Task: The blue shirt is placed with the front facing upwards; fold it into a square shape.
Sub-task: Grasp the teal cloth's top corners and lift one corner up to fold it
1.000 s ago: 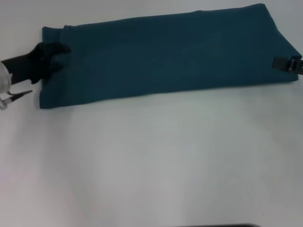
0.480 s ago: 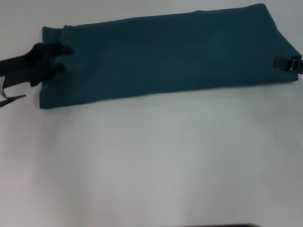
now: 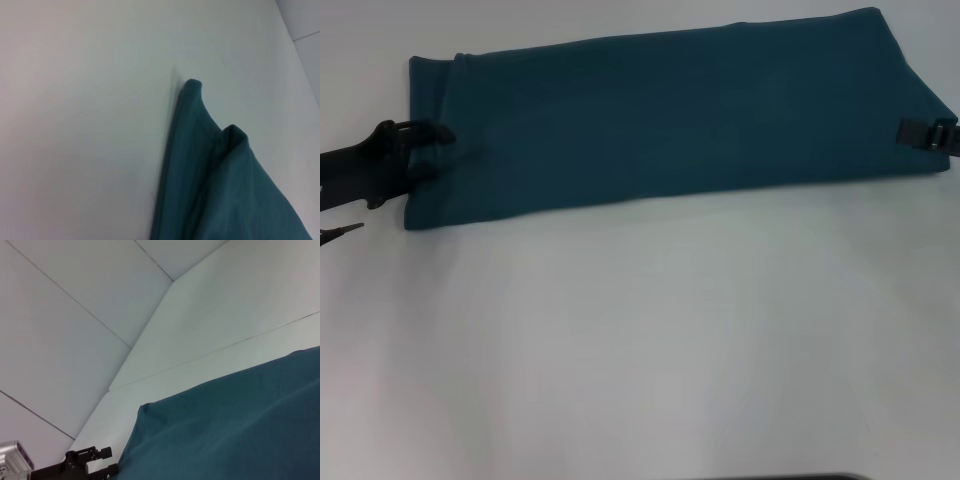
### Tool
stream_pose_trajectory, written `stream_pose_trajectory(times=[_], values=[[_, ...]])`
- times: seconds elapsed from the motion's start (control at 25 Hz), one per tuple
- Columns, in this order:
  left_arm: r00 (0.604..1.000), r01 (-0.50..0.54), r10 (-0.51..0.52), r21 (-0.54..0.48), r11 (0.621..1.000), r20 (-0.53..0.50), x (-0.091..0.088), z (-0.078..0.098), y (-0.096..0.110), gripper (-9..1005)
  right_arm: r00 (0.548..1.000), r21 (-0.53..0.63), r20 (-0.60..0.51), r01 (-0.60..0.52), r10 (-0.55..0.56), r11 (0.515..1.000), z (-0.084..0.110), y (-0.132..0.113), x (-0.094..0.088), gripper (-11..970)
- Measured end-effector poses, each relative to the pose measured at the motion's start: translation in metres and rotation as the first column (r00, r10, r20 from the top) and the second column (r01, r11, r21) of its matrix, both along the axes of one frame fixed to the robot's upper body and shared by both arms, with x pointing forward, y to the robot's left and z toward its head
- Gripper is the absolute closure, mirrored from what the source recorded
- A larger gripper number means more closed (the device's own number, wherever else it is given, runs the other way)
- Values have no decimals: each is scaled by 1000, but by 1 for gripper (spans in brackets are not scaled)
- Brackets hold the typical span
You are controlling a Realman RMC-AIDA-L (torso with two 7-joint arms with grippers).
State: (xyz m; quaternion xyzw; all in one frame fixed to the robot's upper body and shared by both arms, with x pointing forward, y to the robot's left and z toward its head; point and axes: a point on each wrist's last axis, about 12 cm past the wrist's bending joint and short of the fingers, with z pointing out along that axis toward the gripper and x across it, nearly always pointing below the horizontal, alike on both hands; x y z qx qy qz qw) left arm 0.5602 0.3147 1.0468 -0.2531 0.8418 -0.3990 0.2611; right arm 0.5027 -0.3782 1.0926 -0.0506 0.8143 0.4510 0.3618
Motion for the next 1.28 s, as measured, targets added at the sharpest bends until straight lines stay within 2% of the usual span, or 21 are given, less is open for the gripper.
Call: stream_pose_trajectory(times=[0.12, 0.24, 0.32, 0.36, 0.4, 0.44, 0.52, 0.6, 0.72, 0.88, 0.96, 1.04, 1.12, 1.2, 1.28], values=[[1000, 22, -22, -9, 1000, 15, 0, 6, 0, 398, 1000, 0, -1, 0, 0, 1000, 0, 0, 0, 41], [994, 82, -82, 6, 997, 79, 6, 26, 3, 398, 1000, 0, 0, 0, 0, 1000, 0, 0, 0, 41], [970, 184, -193, 72, 980, 148, 12, 44, 4, 399, 1000, -2, 1, -1, 1, 1000, 1, -1, 1, 41], [947, 246, -264, 116, 962, 182, 15, 53, 3, 399, 1000, -4, 3, -2, 2, 1000, 1, -1, 1, 41], [891, 356, -398, 209, 911, 216, 23, 66, 0, 399, 1000, -6, 5, -3, 3, 1000, 1, -1, 1, 41], [891, 356, -398, 209, 911, 216, 23, 66, 0, 398, 1000, -7, 7, -3, 3, 1000, 1, -1, 1, 41], [851, 424, -488, 292, 857, 196, 30, 74, -2, 396, 1000, -9, 9, -5, 5, 1000, 2, -1, 1, 42], [845, 439, -512, 343, 830, 157, 36, 74, -3, 391, 1000, -10, 12, -7, 7, 1000, 3, -1, 2, 42], [867, 411, -484, 374, 831, 122, 41, 67, -7, 365, 1000, -10, 14, -9, 9, 1000, 3, -1, 3, 42], [906, 348, -409, 361, 865, 108, 45, 63, -7, 277, 1000, -6, 11, -8, 8, 1000, 3, 0, 3, 42], [933, 303, -348, 324, 896, 92, 45, 62, -3, 239, 1000, -5, 10, -7, 7, 1000, 3, 0, 3, 42], [971, 209, -231, 250, 945, 62, 45, 61, 4, 207, 1000, -4, 10, -7, 7, 1000, 3, 0, 3, 42], [992, 110, -118, 172, 979, 39, 41, 56, 10, 175, 1000, -4, 10, -7, 7, 1000, 3, 0, 4, 42], [998, 54, -59, 131, 990, 33, 38, 51, 9, 144, 1000, -4, 10, -7, 7, 1000, 3, 0, 4, 43], [998, 49, -54, 134, 990, 36, 36, 46, 5, 112, 1000, -3, 11, -6, 6, 1000, 3, 0, 4, 43]])
